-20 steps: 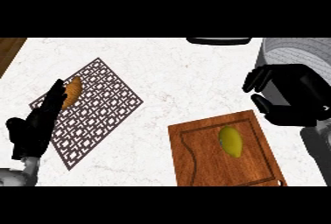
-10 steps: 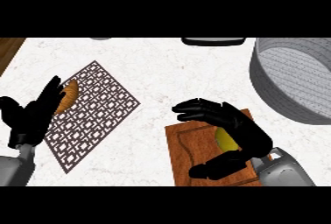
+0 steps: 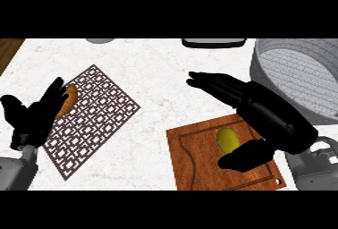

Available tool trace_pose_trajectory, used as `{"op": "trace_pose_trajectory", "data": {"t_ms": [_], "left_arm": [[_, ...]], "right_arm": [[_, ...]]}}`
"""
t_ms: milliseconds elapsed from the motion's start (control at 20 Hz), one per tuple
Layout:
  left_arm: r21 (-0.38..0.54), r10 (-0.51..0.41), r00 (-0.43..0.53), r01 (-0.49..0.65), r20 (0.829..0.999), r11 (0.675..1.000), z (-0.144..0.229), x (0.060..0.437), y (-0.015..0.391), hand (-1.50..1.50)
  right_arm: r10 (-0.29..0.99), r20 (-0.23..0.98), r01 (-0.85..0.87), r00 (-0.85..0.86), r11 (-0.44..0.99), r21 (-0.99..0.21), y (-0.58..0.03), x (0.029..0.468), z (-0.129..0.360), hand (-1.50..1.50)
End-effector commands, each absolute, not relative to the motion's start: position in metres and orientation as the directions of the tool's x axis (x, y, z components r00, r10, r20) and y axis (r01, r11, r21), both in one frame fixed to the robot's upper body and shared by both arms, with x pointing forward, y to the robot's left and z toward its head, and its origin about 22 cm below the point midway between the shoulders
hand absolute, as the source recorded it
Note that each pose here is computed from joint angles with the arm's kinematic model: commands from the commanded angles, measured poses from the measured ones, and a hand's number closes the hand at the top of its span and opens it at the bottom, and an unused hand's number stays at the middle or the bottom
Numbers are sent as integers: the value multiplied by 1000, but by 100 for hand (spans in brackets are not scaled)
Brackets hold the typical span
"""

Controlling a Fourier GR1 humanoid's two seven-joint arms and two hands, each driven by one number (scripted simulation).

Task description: Pick the lemon from the cutting board and place it in the basket

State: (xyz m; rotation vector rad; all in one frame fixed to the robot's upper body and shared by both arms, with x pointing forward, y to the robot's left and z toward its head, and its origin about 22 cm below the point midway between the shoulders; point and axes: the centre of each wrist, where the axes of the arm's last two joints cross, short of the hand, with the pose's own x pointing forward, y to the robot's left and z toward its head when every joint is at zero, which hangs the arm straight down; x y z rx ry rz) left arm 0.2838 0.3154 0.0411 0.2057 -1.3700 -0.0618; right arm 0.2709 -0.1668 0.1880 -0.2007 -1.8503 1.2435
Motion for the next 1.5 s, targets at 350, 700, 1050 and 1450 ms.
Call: {"op": "trace_pose_trajectory", "data": {"t_ms": [350, 700, 1050, 1450], "left_arm": [[178, -160, 198, -75, 967, 981, 53, 298, 324, 0], [180, -164, 175, -78, 971, 981, 35, 290, 317, 0], [180, -162, 179, -91, 970, 980, 38, 298, 330, 0], [174, -158, 189, -72, 969, 982, 43, 305, 318, 0]], "right_arm": [[856, 309, -368, -414, 153, -917, -198, 297, 289, -150], [829, 397, -520, -393, 156, -840, -247, 299, 304, -150], [733, 553, -501, -397, 332, -799, -296, 283, 305, -150], [708, 598, -526, -376, 369, -767, -312, 266, 218, -150]]}}
